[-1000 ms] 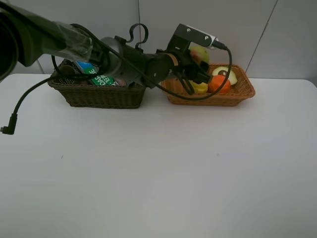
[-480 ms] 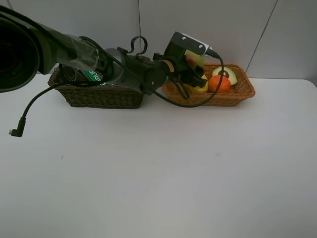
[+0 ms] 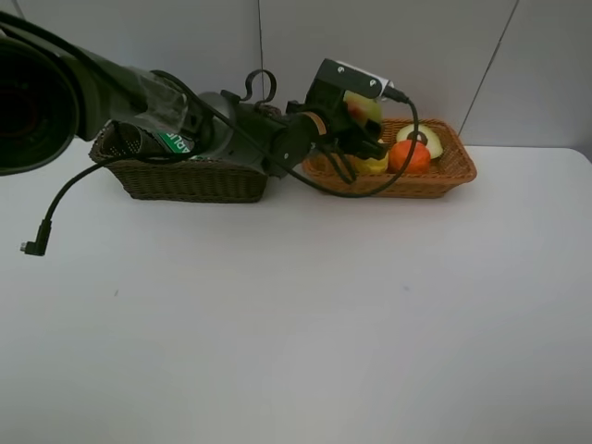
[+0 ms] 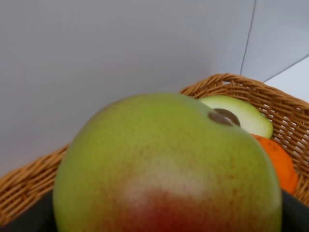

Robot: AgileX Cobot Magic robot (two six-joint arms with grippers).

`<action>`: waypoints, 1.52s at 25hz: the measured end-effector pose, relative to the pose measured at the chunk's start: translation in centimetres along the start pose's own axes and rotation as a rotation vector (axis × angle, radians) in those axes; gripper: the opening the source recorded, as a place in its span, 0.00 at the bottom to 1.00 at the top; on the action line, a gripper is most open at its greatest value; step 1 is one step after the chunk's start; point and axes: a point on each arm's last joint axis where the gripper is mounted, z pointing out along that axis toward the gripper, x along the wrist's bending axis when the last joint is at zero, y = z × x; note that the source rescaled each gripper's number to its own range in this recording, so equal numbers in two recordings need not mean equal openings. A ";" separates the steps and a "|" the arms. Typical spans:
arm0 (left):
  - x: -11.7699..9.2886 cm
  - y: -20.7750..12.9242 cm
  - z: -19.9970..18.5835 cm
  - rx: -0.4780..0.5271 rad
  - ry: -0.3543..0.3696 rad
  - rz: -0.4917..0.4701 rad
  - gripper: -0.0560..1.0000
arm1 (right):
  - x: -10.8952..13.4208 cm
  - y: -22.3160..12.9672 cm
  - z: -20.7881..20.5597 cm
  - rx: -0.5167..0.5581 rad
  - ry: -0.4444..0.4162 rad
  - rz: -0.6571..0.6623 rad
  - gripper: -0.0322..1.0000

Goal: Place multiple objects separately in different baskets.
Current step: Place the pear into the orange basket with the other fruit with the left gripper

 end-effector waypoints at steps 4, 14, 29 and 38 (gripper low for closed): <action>0.0 0.0 0.0 -0.004 0.000 -0.011 0.91 | 0.0 0.0 0.0 0.000 0.000 0.000 1.00; 0.0 0.1 0.0 -0.012 -0.005 0.074 0.93 | 0.0 0.0 0.0 0.000 0.000 0.000 1.00; 0.1 0.3 0.0 -0.038 -0.003 0.077 1.00 | 0.0 0.0 0.0 0.000 0.000 0.000 1.00; 0.1 0.1 0.1 -0.022 -0.003 0.076 1.00 | 0.0 0.0 0.0 0.000 0.000 0.000 1.00</action>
